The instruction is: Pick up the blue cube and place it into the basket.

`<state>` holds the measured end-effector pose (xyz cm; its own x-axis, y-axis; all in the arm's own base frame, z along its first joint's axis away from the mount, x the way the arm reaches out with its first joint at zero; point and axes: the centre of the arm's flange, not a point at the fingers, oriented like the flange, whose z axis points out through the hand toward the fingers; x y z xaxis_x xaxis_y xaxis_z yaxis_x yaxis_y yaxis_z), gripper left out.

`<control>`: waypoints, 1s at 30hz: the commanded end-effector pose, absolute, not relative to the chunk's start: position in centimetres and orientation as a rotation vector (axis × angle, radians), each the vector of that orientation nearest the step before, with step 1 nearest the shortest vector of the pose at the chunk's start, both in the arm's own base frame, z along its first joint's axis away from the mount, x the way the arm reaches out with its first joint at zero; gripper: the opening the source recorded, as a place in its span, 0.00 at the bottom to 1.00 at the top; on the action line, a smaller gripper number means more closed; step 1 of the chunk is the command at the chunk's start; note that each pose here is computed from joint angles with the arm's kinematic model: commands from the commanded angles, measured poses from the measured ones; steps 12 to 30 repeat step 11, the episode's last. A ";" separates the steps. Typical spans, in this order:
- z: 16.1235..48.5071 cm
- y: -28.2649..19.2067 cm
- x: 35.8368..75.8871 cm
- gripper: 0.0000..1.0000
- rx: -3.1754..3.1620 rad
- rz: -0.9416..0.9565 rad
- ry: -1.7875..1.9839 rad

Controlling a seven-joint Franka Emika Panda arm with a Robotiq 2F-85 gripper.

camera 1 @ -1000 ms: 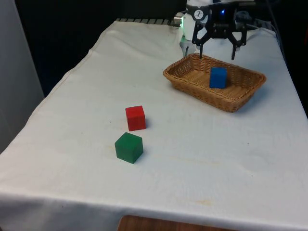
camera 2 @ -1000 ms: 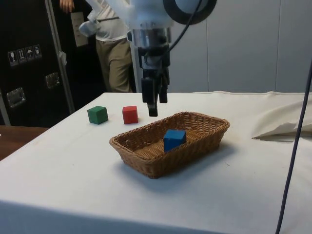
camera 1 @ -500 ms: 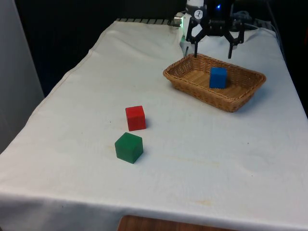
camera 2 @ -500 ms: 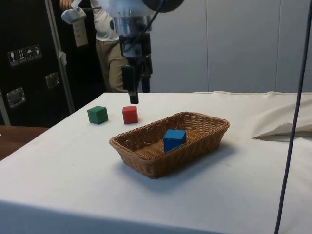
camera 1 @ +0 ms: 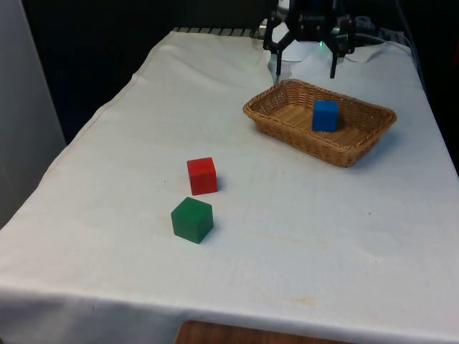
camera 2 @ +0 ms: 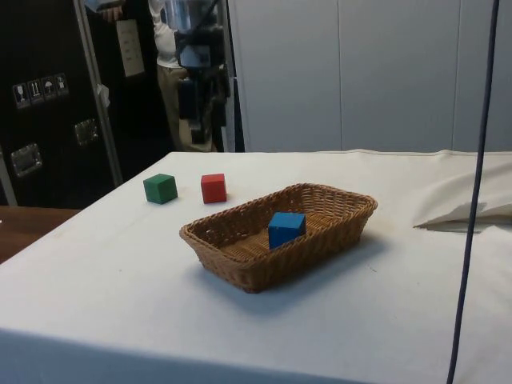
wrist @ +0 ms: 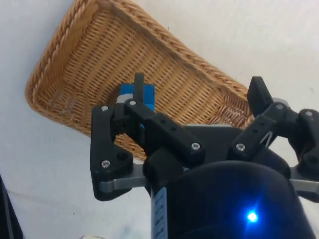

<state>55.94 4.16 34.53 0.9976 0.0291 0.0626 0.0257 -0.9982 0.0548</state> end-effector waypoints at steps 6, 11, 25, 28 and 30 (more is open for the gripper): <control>35.8 3.6 56.2 1.00 3.073 0.097 0.042; 36.0 3.6 56.2 1.00 3.077 0.106 0.043; 36.0 3.6 56.2 1.00 3.077 0.106 0.043; 36.0 3.6 56.2 1.00 3.077 0.106 0.043; 36.0 3.6 56.2 1.00 3.077 0.106 0.043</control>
